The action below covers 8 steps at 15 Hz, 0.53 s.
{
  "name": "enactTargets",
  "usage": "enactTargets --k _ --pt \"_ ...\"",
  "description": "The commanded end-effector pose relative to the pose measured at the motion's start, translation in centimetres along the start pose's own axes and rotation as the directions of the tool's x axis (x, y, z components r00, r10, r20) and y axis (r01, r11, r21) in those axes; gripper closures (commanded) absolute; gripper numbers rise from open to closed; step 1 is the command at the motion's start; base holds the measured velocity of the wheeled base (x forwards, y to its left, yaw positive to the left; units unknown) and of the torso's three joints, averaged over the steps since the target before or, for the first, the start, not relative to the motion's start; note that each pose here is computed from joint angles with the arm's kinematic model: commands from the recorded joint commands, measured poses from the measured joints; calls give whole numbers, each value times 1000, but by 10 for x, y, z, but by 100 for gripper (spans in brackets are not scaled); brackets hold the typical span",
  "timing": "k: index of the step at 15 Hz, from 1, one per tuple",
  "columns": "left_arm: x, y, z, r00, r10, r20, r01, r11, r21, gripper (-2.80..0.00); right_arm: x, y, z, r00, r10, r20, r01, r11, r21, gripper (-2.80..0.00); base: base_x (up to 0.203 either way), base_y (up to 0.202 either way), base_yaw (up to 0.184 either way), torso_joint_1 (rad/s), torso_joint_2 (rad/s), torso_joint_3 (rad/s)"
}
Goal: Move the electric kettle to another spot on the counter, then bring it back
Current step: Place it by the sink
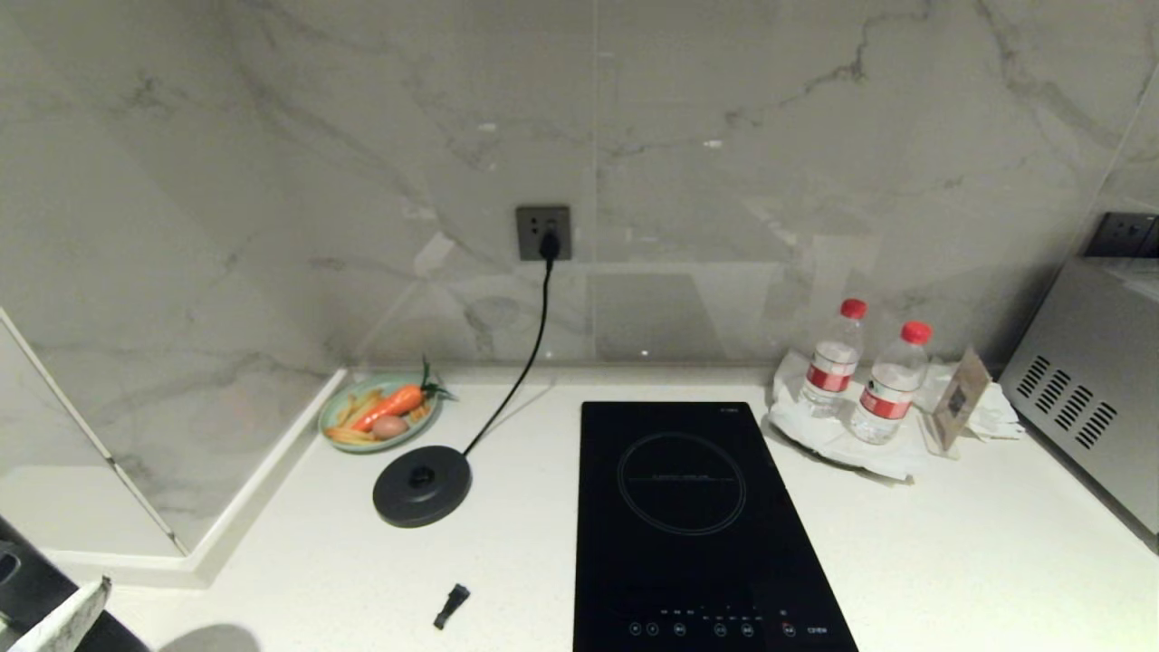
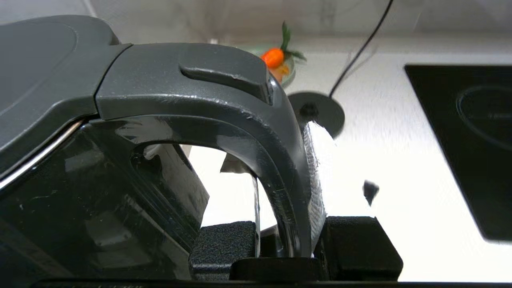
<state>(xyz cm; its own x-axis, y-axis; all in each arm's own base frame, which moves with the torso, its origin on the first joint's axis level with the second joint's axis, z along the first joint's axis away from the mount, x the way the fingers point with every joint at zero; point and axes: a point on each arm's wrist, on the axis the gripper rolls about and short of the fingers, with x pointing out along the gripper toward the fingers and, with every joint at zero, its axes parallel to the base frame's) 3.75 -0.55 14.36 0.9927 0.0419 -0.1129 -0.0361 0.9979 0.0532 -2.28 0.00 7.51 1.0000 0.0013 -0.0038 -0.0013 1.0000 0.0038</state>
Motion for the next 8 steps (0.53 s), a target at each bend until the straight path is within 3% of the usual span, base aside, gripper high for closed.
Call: enactTargets --k 1,8 --pt "-13 6 0 1000 -5 23 5 1000 -20 0 0 0 0 1000 0 -1 0 1000 -1 0 0 0 0 0 0 0" --pt "-13 6 -4 1000 -13 13 13 999 -31 0 0 0 0 1000 0 -1 0 1000 1 0 0 0 0 0 0 0"
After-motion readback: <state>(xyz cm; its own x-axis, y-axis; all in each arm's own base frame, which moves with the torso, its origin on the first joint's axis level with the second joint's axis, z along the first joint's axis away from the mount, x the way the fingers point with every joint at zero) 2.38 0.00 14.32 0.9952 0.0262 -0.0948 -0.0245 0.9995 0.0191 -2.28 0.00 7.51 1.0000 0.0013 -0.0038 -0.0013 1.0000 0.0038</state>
